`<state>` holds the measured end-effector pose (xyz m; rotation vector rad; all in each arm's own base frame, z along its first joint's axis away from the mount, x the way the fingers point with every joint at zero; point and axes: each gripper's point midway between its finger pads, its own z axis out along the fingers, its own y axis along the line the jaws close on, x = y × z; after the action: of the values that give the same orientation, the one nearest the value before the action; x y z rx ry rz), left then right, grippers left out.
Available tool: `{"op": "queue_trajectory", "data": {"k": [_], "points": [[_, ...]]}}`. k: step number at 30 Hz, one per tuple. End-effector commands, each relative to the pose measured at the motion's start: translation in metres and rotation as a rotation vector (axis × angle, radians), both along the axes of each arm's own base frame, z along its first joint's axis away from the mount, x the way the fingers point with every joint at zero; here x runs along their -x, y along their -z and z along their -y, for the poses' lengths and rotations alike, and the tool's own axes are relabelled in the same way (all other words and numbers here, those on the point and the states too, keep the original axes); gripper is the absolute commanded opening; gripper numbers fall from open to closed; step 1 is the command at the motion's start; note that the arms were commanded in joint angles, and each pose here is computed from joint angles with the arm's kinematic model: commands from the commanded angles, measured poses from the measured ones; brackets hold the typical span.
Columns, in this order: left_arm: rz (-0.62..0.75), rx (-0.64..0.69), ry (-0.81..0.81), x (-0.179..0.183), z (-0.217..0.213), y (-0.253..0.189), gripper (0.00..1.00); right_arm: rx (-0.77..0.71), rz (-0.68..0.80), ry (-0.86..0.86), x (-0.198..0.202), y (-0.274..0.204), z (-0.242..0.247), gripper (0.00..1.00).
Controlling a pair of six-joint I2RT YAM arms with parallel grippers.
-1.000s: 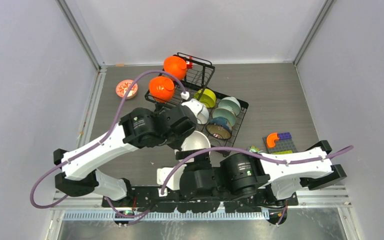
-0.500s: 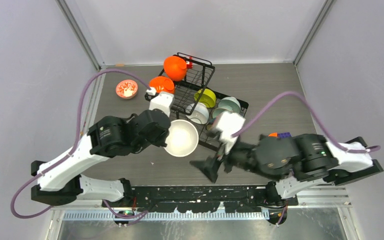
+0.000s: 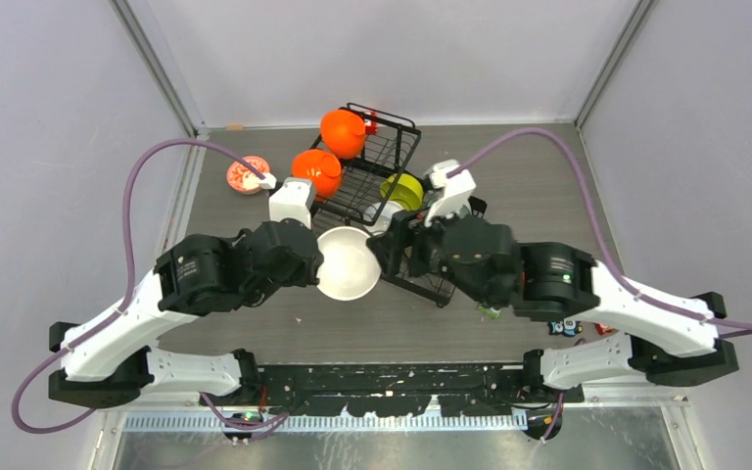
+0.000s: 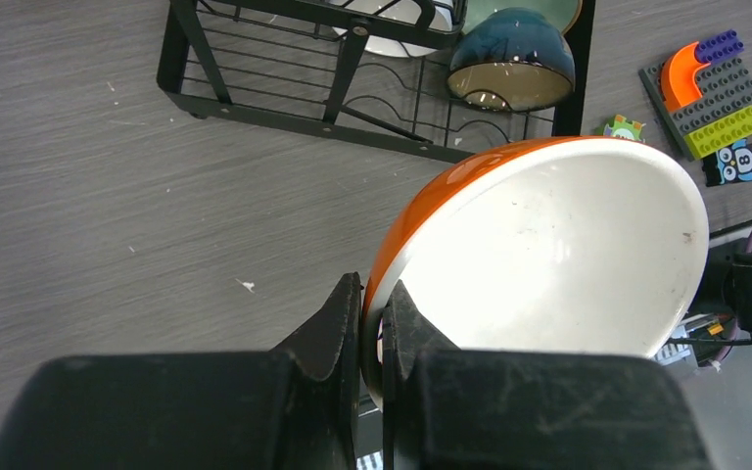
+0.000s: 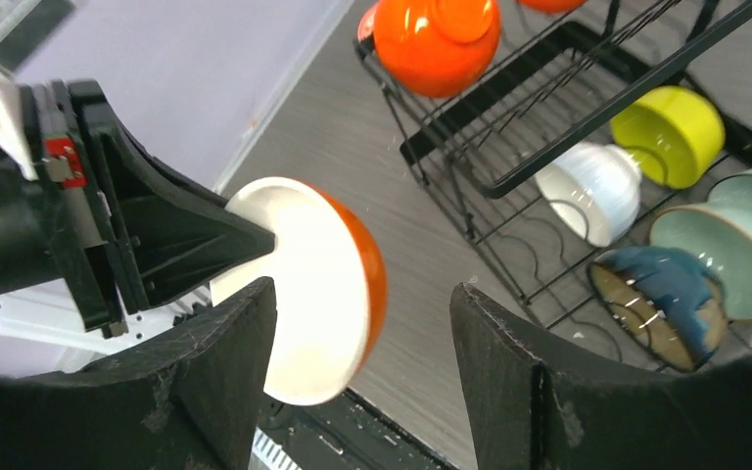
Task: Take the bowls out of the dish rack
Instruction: Place the bowl at the center of the board.
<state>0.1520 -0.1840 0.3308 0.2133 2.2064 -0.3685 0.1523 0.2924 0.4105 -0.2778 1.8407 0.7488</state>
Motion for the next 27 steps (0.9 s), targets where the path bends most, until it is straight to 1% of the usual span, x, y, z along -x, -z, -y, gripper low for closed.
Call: {"op": "queue_trajectory", "data": {"k": [1, 4, 11, 17, 24, 27], "points": [[0.018, 0.090, -0.053, -0.006, 0.006, -0.013, 0.00, -0.068, -0.083, -0.043, 0.004, 0.000, -0.024, 0.68], [0.001, 0.085, -0.054, -0.004, 0.007, -0.010, 0.00, -0.015, -0.106, -0.038, 0.001, 0.012, -0.029, 0.63], [-0.043, 0.072, -0.075, -0.001, 0.006, 0.000, 0.00, 0.095, -0.113, 0.036, -0.009, 0.040, -0.019, 0.53], [-0.067, 0.092, -0.084, 0.002, 0.009, 0.003, 0.00, 0.177, -0.133, 0.057, -0.013, 0.059, -0.017, 0.45], [-0.101, 0.096, -0.095, 0.005, 0.011, 0.011, 0.00, 0.196, -0.166, 0.048, -0.013, 0.073, -0.023, 0.37], [-0.114, 0.093, -0.102, 0.006, 0.012, 0.015, 0.00, 0.205, -0.180, 0.040, -0.012, 0.079, -0.028, 0.27]]}}
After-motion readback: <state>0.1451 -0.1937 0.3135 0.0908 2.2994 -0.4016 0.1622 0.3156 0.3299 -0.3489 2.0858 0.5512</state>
